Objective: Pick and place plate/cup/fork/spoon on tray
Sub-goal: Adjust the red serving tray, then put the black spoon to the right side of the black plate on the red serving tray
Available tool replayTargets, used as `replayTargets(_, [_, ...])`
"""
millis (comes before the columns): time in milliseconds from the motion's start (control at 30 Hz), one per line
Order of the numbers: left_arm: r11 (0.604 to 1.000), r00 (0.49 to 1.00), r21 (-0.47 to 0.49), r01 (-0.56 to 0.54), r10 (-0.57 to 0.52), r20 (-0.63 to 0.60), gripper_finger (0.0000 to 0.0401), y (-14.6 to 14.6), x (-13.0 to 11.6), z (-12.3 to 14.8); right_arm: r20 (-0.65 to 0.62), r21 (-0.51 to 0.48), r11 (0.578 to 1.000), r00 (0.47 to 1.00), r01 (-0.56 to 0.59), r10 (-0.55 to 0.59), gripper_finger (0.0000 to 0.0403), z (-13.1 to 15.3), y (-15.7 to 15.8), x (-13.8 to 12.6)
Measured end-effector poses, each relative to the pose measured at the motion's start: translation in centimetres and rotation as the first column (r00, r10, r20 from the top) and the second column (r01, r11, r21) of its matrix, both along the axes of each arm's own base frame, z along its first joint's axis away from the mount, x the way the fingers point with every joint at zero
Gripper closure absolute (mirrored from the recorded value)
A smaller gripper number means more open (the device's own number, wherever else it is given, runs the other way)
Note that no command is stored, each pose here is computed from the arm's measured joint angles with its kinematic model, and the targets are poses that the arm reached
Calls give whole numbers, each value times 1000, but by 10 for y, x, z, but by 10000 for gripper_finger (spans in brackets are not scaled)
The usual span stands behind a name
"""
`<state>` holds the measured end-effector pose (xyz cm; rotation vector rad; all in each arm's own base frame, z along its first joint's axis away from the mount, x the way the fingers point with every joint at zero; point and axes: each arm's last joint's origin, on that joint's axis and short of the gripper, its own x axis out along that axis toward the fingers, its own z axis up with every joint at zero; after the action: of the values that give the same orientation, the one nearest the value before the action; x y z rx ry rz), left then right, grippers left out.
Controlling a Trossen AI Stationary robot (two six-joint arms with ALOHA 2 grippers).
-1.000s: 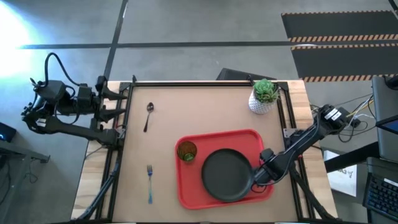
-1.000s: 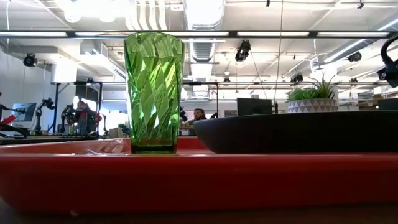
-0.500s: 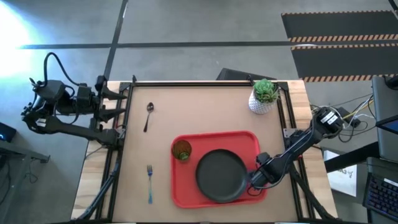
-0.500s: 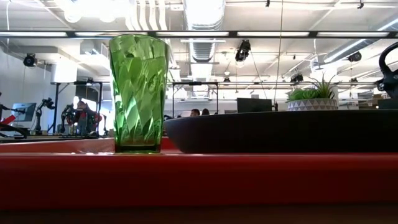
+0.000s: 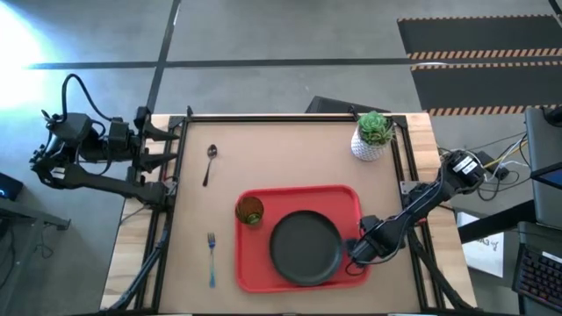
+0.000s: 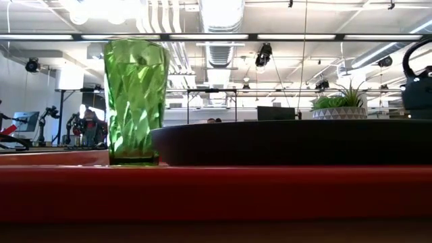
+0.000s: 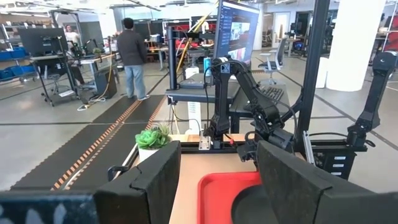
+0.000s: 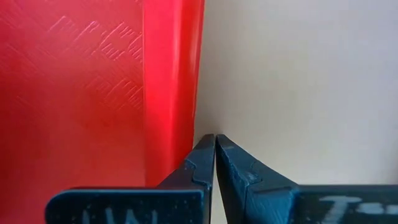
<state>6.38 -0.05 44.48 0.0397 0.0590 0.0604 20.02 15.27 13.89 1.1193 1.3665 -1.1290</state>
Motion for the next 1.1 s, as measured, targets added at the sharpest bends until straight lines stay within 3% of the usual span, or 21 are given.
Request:
replayTargets(467, [1000, 1000, 1, 0, 0, -10, 206, 0, 0, -1, 161, -89, 995, 987, 38, -24, 394, 2, -5, 16])
replayTargets(767, [1000, 999, 5, -15, 15, -48, 206, 0, -1, -5, 78, -169, 985, 996, -19, 32, 394, 20, -12, 7])
replayTargets(933, [978, 966, 53, -204, 209, -150, 207, 6, -1, -15, 143, -256, 967, 989, 2, 36, 394, 52, -23, 8])
replayTargets(1033, [917, 890, 97, -386, 398, -220, 208, 11, 3, -22, 310, -377, 926, 946, 27, 99, 394, 79, -29, 15])
replayTargets(1100, [868, 831, 107, -486, 496, -250, 208, 13, 7, -27, 412, -487, 872, 894, 51, 178, 394, 100, -34, 20])
